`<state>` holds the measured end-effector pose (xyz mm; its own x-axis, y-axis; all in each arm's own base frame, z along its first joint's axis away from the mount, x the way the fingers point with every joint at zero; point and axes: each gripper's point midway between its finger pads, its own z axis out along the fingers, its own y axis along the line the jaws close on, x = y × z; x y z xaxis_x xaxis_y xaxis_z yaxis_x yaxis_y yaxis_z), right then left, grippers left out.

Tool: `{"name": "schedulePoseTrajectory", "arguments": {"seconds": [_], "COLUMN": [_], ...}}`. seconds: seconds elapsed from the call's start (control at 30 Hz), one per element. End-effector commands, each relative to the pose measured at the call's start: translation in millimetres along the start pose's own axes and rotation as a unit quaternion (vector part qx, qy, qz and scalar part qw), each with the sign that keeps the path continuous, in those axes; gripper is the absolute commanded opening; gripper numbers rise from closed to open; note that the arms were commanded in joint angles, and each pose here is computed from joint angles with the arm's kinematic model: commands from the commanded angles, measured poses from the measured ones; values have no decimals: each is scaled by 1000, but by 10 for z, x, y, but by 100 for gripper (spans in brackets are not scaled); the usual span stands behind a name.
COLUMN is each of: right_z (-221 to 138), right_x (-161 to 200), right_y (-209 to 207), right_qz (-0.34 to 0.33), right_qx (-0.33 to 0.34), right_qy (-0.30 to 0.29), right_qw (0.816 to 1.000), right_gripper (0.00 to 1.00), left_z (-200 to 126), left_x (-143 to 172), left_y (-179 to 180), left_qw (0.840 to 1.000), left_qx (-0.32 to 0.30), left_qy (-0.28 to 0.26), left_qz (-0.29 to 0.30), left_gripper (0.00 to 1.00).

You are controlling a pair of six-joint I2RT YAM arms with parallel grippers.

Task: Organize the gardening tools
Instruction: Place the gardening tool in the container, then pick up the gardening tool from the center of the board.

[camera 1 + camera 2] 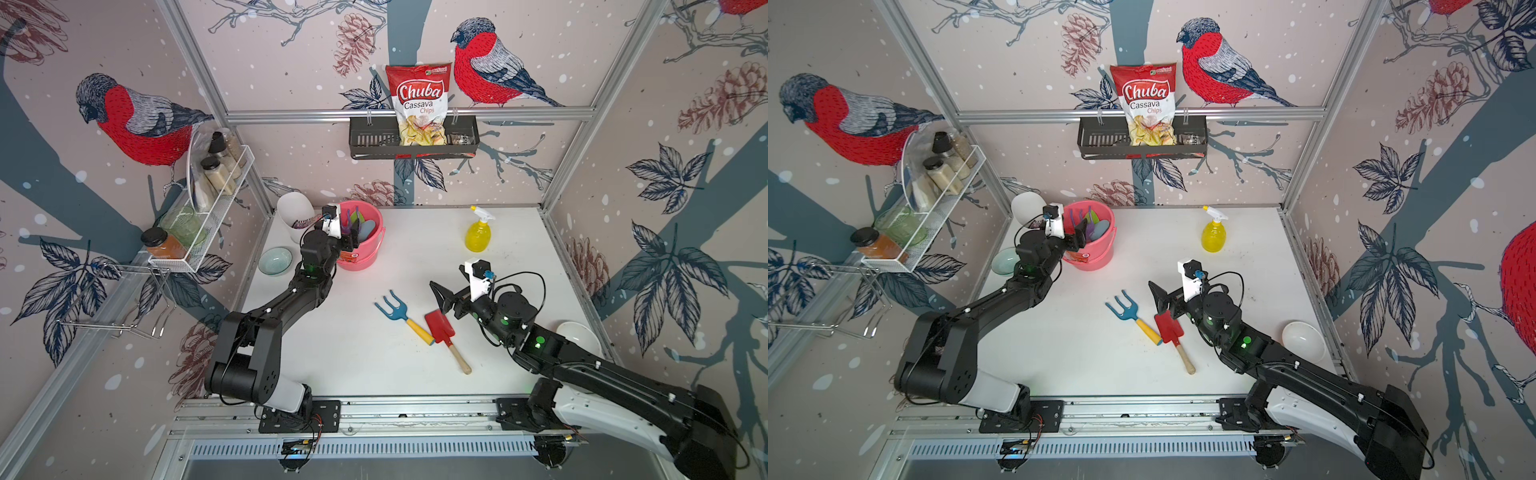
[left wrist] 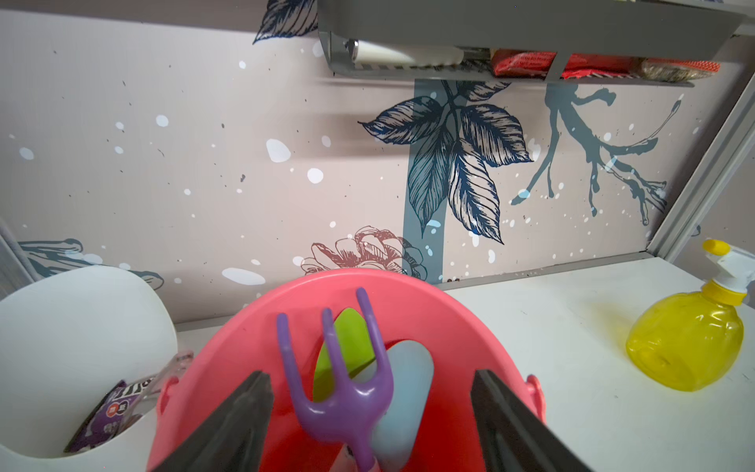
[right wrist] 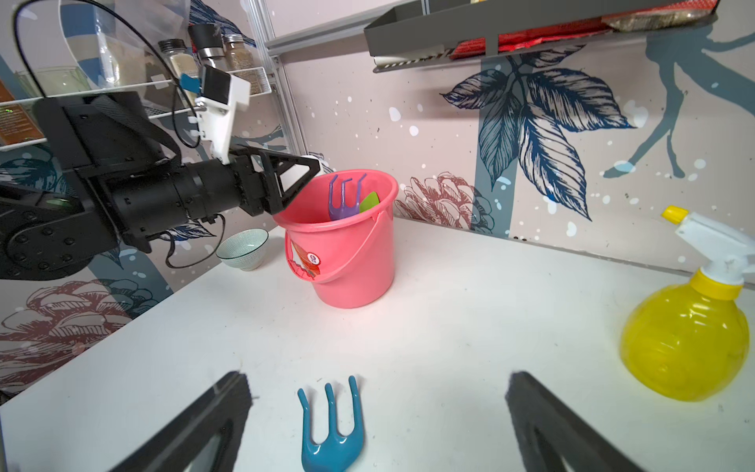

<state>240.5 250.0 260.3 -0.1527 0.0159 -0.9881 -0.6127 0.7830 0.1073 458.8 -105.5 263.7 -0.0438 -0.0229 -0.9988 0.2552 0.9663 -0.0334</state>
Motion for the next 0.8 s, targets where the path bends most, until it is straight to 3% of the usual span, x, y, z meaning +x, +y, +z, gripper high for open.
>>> {"name": "schedulePoseTrajectory", "arguments": {"seconds": [0.0, 0.2, 0.37, 0.57, 0.77], "right_z": [36, 108, 115, 164, 205], "right_x": [120, 505, 778, 1010, 1077], "right_y": [-36, -131, 90, 116, 16], "right_qz": [16, 52, 53, 35, 35], "right_qx": [9, 26, -36, -39, -14], "right_qy": [35, 146, 214, 275, 283], "right_qw": [999, 988, 975, 960, 958], "right_gripper": [100, 100, 100, 100, 100], "left_z": [-37, -154, -341, -677, -1023], "left_x": [-126, -41, 8, 119, 262], "left_y": [16, -138, -441, -763, -1026], "left_qw": [1000, 998, 993, 981, 965], "left_qx": [-6, -5, 19, 73, 97], "left_qy": [-1, 64, 106, 145, 168], "left_qz": [-17, -30, -38, -104, -178], "left_gripper": [86, 92, 93, 92, 92]}}
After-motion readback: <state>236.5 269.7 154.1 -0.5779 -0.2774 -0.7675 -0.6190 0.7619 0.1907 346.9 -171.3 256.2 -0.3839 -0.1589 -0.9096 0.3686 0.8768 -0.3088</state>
